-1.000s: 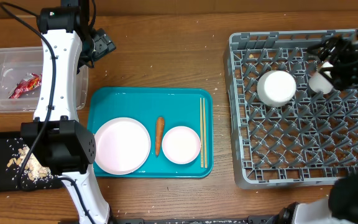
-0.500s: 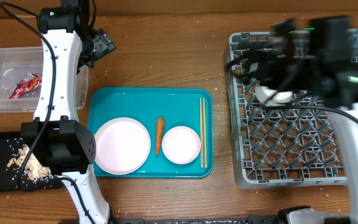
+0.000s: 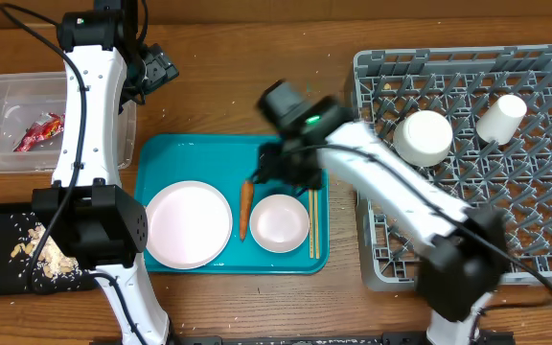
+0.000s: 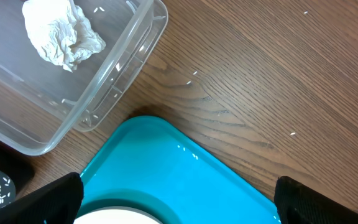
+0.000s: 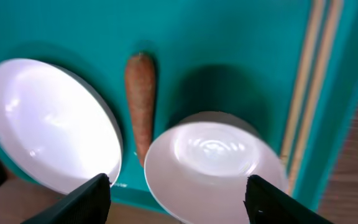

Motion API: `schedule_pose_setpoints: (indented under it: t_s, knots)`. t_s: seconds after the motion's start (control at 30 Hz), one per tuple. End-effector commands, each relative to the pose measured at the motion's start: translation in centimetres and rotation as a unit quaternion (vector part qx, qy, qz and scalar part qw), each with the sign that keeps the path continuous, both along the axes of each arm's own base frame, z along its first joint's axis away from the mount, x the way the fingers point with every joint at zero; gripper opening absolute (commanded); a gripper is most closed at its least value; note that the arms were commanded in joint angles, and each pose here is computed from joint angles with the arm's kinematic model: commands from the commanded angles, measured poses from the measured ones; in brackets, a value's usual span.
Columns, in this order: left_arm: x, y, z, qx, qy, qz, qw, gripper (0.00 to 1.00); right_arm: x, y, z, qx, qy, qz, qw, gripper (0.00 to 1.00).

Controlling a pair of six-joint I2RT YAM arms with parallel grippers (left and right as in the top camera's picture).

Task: Sort waste into correct bins and load items into the dishwasher
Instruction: 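Return the right gripper to the tray and grasp the small plate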

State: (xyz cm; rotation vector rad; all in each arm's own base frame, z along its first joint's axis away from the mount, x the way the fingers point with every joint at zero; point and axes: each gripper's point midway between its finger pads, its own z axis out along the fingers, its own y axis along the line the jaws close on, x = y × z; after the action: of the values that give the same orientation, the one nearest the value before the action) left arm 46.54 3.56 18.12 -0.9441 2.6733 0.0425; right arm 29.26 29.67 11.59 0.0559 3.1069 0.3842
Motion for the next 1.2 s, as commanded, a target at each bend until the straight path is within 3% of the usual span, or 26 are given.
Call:
schedule_pose_setpoints:
  t_s: [0.0,0.2,0.57,0.73,1.0,1.1,1.17]
  knots:
    - [-0.3,-0.3,1.6,-0.001,-0.019,0.001,1.000,1.00,-1.4,2.1,-2.3,-0.026,0.006,-0.002,1.000,0.71]
    - [-0.3,-0.3,1.6,-0.001,-0.019,0.001,1.000,1.00,-3.9,3.7,-5.4,-0.059,0.031,0.014,0.998,0.64]
    - [-0.3,-0.3,1.6,-0.001,-0.019,0.001,1.000,1.00,-4.5,4.0,-8.1,-0.079,0.041,0.010,0.996,0.52]
    - [-0.3,-0.3,1.6,-0.001,-0.019,0.001,1.000,1.00,-4.5,3.9,-8.1,-0.080,0.040,0.010,0.996,0.22]
    - [-0.3,-0.3,1.6,-0.001,-0.019,0.001,1.000,1.00,-4.8,3.4,-8.6,-0.095,0.037,0.011,0.995,0.32]
    - [-0.3,-0.3,1.6,-0.001,-0.019,0.001,1.000,1.00,-5.0,3.3,-9.1,-0.096,0.037,0.013,0.995,0.31]
    - [-0.3,-0.3,1.6,-0.001,-0.019,0.001,1.000,1.00,-5.1,3.3,-9.1,-0.097,0.039,0.014,0.994,0.25]
